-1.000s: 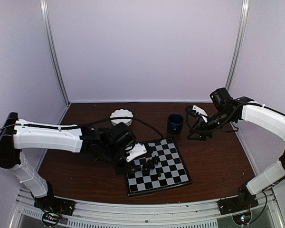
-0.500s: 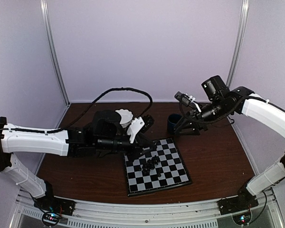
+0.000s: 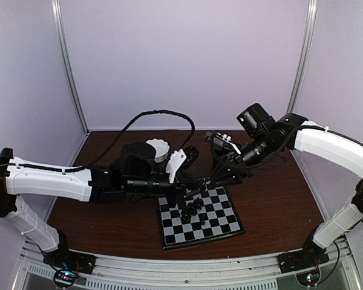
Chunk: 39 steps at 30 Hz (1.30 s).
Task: Set up the chess pieces on the board
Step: Pass from the left arm to the right
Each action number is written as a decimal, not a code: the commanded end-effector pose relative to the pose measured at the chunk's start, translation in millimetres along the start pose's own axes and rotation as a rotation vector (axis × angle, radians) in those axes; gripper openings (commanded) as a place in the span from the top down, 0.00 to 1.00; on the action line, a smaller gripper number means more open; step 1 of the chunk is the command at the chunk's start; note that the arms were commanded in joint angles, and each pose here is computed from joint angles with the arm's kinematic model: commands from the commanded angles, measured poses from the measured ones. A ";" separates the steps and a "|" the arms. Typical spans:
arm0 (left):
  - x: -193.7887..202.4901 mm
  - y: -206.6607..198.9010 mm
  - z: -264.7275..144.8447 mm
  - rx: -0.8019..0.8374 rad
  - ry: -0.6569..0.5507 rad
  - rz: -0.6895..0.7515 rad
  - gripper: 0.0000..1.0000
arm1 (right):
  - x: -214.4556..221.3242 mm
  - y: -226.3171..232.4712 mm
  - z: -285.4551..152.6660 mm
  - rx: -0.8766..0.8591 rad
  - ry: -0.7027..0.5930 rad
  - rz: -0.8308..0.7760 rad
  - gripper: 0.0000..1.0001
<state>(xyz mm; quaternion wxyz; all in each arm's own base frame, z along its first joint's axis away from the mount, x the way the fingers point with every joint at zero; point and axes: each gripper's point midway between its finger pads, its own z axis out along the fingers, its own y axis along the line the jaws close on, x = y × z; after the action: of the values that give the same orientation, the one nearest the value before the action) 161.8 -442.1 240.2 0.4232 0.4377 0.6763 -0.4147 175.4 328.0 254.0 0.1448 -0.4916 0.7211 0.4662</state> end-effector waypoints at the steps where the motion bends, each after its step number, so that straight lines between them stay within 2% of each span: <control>1: -5.6 -6.5 4.7 0.029 -0.038 0.000 0.88 | -8.7 10.7 -0.1 -0.012 -0.010 -0.038 0.51; 18: -5.5 -9.1 18.6 0.046 -0.033 -0.004 0.88 | -8.7 9.3 4.6 -0.018 -0.016 -0.027 0.71; 29: -5.5 -7.5 17.5 0.037 -0.036 -0.005 0.88 | -6.5 -1.3 7.7 0.021 -0.009 -0.014 0.76; 34: -7.2 -4.8 15.7 0.019 -0.046 -0.005 0.88 | -4.2 -4.0 8.6 0.037 -0.002 -0.020 0.71; 39: -9.0 -3.6 14.6 0.010 -0.058 -0.005 0.88 | -1.5 -5.1 9.2 0.049 0.005 -0.025 0.72</control>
<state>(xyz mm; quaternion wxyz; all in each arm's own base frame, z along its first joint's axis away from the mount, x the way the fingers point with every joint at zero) 160.6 -455.0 225.7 0.4133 0.4401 0.6782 -0.4189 177.1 334.8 252.3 0.1542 -0.4929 0.7257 0.4545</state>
